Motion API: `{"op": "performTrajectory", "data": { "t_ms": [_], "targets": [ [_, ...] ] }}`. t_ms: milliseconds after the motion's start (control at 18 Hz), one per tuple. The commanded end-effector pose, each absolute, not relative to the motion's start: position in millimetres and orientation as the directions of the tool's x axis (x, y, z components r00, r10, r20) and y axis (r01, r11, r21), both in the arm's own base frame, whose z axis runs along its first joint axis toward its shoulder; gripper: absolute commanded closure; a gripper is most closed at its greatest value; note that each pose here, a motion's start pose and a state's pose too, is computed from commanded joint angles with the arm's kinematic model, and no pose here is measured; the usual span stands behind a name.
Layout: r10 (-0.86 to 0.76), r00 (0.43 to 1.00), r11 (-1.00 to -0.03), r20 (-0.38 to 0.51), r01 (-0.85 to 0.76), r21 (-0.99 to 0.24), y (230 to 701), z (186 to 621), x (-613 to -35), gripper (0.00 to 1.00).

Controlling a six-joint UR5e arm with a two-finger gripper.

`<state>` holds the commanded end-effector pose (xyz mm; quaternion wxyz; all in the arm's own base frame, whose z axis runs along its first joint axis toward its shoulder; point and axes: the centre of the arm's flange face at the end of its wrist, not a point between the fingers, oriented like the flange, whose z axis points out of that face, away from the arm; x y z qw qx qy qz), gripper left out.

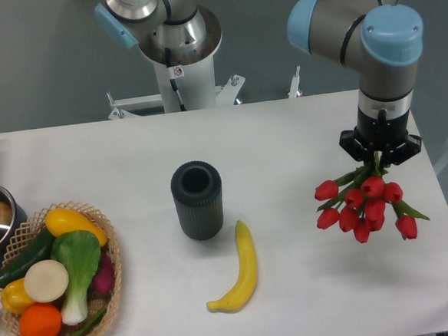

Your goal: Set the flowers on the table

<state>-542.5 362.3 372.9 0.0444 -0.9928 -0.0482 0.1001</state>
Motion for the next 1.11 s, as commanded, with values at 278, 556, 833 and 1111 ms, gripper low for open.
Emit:
{"op": "performTrajectory", "data": {
  "t_ms": [278,556,833,1111],
  "targets": [
    [0.083,0.982,-0.994,-0.172,0.069,-0.086,376,353,-542,1.00],
    [0.036,0.993,-0.998,-0.114,0.030,-0.052,411,304,-535,0.93],
    [0.016,0.995,-0.998,-0.097,0.011,-0.056,420,295,-530,0.27],
    [0.022,0.995,-0.998,-0.100,0.017,-0.056,416,297,-527,0.00]
  ]
}}
